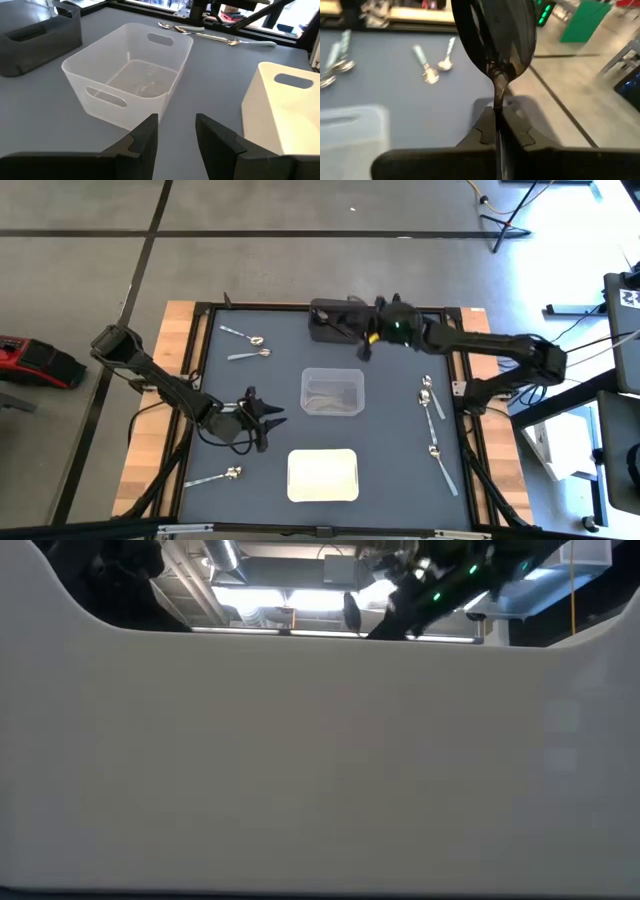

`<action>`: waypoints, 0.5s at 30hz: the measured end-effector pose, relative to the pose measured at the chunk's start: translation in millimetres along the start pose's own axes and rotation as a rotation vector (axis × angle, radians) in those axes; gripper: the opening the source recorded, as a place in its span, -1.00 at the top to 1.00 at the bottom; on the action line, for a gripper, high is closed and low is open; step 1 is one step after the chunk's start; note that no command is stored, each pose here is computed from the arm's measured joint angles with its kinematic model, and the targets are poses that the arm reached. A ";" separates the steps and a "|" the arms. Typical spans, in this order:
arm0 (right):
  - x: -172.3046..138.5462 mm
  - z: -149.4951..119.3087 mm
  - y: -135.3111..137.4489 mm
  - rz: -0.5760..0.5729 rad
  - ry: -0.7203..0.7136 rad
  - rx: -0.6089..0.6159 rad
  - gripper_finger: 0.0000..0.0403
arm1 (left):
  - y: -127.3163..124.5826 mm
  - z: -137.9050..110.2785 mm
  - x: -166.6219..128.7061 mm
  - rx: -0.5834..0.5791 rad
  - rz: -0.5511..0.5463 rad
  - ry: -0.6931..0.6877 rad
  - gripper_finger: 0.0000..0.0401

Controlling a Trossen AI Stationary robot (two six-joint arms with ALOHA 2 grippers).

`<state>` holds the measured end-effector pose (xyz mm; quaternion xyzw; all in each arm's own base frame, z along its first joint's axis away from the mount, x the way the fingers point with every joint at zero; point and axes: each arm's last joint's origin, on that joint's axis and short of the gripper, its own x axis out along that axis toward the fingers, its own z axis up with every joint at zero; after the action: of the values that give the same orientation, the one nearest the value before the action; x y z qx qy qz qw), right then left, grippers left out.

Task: Sort silverware by color (type)
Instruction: Put the black spoon into the black bin

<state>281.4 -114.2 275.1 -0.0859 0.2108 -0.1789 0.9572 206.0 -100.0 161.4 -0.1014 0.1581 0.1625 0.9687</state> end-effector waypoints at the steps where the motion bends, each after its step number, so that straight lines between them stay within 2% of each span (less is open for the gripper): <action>1: 5.7 -2.5 -8.2 -0.008 -0.017 0.001 1.00 | 0.9 -0.5 0.3 0.002 0.005 0.000 0.37; 7: 39.4 -24.9 -47.6 -0.041 -0.095 0.026 1.00 | 3.6 0.7 2.7 0.003 0.021 -0.001 0.37; 15: 67.8 -65.5 -66.7 -0.051 0.017 0.077 1.00 | 4.6 1.1 3.8 0.002 0.019 0.003 0.37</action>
<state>289.9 -207.2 207.1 -0.0528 0.2093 -0.2122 0.9531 208.1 -94.4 160.5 -0.0991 0.1608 0.1715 0.9669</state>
